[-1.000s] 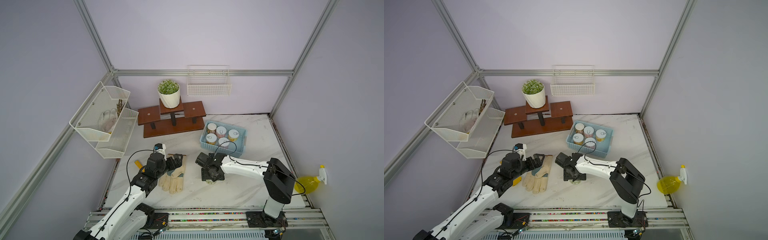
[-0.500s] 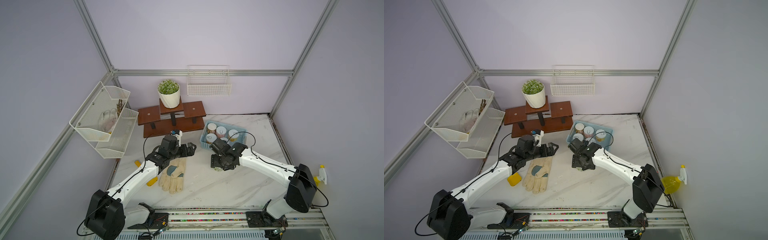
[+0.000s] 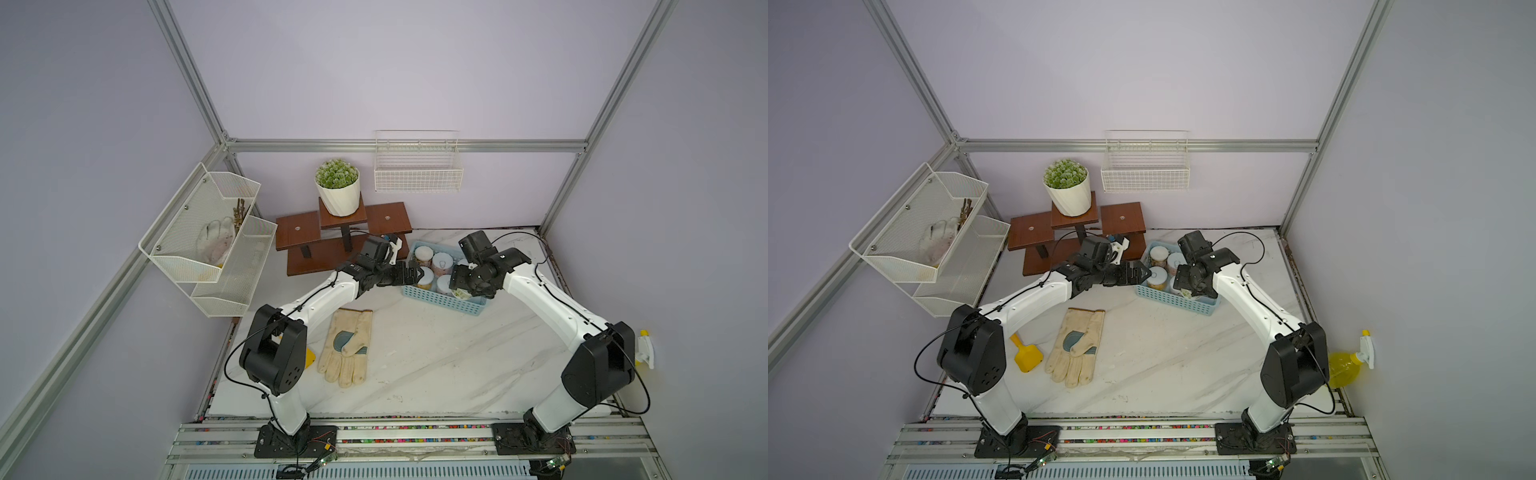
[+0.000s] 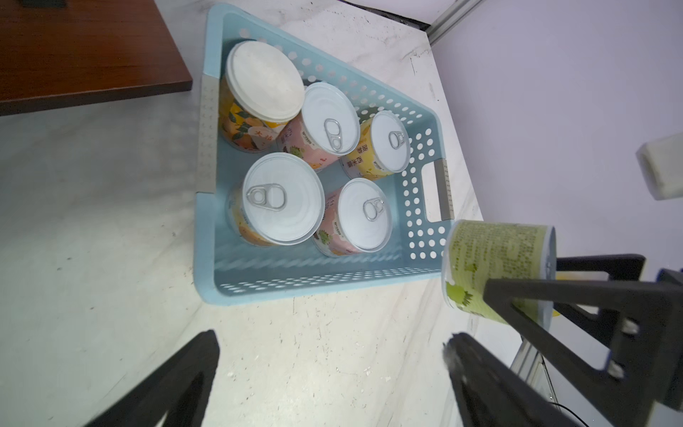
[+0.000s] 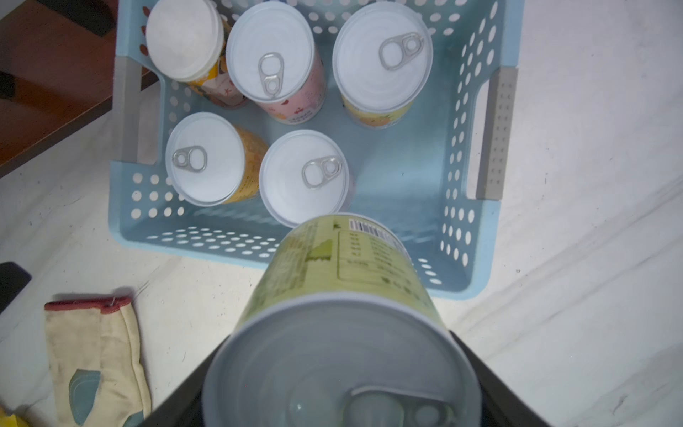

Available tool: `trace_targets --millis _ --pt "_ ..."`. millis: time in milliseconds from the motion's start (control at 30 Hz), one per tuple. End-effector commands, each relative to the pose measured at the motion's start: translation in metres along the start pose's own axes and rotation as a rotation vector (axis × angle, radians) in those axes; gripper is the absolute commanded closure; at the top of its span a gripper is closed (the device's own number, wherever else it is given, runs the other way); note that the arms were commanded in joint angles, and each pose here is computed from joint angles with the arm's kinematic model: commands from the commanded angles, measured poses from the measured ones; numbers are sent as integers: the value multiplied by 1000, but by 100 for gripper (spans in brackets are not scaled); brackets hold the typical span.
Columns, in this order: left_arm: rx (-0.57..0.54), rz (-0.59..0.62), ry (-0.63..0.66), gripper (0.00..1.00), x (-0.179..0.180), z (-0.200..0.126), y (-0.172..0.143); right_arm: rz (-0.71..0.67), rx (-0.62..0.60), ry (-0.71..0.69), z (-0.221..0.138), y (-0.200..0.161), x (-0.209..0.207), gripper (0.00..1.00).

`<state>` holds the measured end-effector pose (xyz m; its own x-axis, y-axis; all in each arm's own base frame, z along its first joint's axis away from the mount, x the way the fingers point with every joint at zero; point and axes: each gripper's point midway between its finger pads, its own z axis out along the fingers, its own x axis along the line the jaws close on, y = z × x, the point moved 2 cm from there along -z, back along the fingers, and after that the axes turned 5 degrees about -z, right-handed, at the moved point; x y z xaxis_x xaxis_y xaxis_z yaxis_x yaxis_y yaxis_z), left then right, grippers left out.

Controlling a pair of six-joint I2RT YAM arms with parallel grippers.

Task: Put the canned food in the basket
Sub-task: Place the canned food in the basket.

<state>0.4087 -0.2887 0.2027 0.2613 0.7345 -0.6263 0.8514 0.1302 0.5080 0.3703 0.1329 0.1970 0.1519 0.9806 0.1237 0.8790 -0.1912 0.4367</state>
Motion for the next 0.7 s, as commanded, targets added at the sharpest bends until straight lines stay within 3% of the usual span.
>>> trace_targets --millis 0,167,400,667 --pt "51 53 -118 0 -30 -1 7 -9 -17 13 2 21 -3 33" --pt "95 115 -249 0 -55 8 11 25 0 -21 16 40 -20 33" --pt "53 327 -337 0 -87 8 7 57 37 -34 33 53 -41 32" --pt "-23 459 -275 0 -79 8 13 49 86 -78 47 55 -47 32"
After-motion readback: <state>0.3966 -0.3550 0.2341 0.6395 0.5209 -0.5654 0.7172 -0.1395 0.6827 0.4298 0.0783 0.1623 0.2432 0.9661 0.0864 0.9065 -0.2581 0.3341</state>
